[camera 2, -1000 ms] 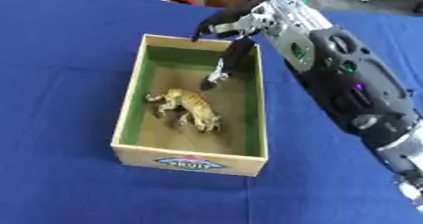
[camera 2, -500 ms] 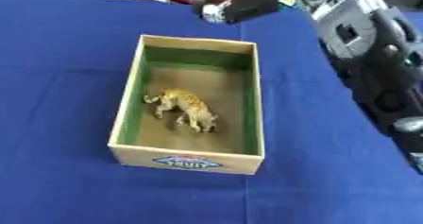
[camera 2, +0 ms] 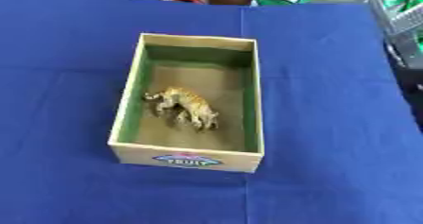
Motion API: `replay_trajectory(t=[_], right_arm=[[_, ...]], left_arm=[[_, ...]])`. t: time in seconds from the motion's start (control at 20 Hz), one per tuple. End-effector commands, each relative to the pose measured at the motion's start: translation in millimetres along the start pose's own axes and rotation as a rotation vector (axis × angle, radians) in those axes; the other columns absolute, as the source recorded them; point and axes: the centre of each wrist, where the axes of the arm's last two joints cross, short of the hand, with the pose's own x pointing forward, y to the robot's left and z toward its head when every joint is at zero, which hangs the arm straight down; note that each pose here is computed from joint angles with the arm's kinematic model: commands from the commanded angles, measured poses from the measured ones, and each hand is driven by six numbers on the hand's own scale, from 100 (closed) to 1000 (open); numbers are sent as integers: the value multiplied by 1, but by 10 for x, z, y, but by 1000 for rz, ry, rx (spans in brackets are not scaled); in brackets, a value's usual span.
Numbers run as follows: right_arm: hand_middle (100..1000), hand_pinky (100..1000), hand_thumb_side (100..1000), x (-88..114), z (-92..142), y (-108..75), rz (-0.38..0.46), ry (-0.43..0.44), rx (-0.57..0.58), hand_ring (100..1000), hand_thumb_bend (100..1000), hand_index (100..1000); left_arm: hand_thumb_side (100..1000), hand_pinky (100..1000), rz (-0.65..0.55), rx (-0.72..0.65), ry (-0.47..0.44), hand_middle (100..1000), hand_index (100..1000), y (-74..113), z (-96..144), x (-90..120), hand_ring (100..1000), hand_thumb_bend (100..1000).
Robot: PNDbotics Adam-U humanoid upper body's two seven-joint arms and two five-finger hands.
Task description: Pick up objects on the table and place them in the box.
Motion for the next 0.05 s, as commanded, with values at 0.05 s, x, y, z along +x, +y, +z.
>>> replay_trajectory(t=[0.05], right_arm=[[861,819,1000,123,126,-150,-76,-54,-207,823,100,942]], left_arm=[[460,521,-7,12,-36,576,726,33,-64,44,566,100]])
